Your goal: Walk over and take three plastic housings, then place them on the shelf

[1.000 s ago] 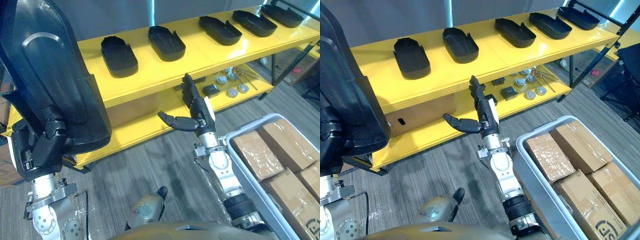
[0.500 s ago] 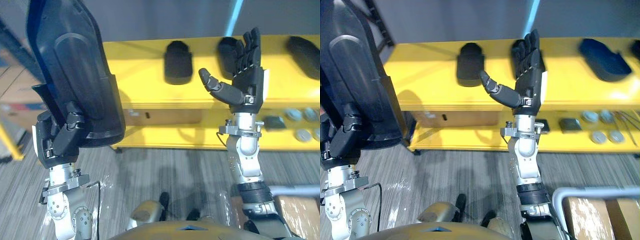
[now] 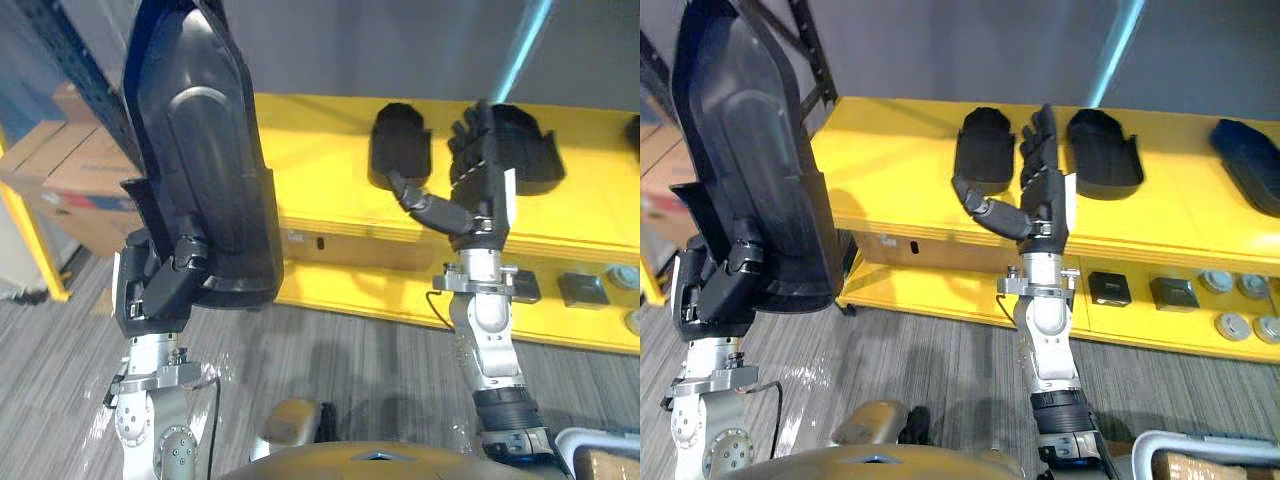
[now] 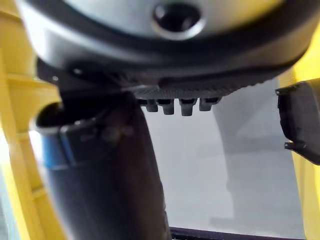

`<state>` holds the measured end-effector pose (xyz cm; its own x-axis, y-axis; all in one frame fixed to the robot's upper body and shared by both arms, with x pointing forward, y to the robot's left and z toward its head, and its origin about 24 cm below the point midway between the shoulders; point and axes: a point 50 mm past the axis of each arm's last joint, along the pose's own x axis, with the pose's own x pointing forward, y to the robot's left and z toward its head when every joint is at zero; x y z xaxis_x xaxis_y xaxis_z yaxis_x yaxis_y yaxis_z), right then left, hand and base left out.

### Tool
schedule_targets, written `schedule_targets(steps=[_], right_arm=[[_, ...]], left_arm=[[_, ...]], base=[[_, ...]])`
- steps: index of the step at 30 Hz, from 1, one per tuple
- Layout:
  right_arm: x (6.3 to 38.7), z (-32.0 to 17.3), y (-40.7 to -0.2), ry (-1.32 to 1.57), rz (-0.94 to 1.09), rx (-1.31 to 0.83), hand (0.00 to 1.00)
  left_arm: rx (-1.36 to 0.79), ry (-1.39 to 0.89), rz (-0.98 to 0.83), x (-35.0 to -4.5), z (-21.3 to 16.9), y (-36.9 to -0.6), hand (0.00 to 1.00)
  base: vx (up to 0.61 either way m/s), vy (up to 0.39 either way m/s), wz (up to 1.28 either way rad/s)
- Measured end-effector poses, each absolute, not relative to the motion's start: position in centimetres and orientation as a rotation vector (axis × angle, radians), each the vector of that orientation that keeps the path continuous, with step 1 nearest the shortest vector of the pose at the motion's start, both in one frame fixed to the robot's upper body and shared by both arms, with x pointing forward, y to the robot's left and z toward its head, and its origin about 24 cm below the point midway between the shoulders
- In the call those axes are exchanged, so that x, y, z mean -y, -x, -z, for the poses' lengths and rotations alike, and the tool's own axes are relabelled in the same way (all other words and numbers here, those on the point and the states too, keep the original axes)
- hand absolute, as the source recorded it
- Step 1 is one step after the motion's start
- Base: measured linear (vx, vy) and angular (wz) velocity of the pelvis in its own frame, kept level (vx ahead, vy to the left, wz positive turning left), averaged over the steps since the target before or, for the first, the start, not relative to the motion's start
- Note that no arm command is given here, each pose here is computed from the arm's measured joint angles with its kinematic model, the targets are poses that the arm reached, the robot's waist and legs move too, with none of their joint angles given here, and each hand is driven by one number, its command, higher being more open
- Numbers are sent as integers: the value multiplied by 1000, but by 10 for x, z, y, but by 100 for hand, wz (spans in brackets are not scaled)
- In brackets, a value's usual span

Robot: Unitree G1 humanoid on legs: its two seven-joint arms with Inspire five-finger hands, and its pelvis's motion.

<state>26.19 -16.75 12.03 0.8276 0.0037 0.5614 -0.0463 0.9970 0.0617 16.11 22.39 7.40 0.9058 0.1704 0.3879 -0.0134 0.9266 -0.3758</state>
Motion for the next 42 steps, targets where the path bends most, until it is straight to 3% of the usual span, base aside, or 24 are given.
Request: schedule_targets(steps=[6,10,15,22,29,34,42], right_arm=[[162,-138,-269,-104,-78,675,100],[171,-128,-273,-86,-70,618,100],[139,-117,-271,-156,-94,571,100],[133,-130,-265,-102,-145,633,100],[171,-121,-261,15,-60,575,100],[164,-128,-264,11,-77,602,100],[152,-130,-261,12,-140,575,100]], left_arm=[[355,405,-118,-219,-55,-173,0],[331,333,-121,-212,-57,-174,0],[232,218,-81,-232,-59,-176,0],[242,212,-105,-236,-67,-179,0],[272,252,119,-188,-78,-210,0],[351,276,200,-168,-99,-226,0],[218,309,-42,-176,-83,-252,0]], base=[[-37,348,-30],[-52,717,-7],[-55,487,0],[-20,14,-9],[16,-79,25],[20,-20,-6],[3,5,-29]])
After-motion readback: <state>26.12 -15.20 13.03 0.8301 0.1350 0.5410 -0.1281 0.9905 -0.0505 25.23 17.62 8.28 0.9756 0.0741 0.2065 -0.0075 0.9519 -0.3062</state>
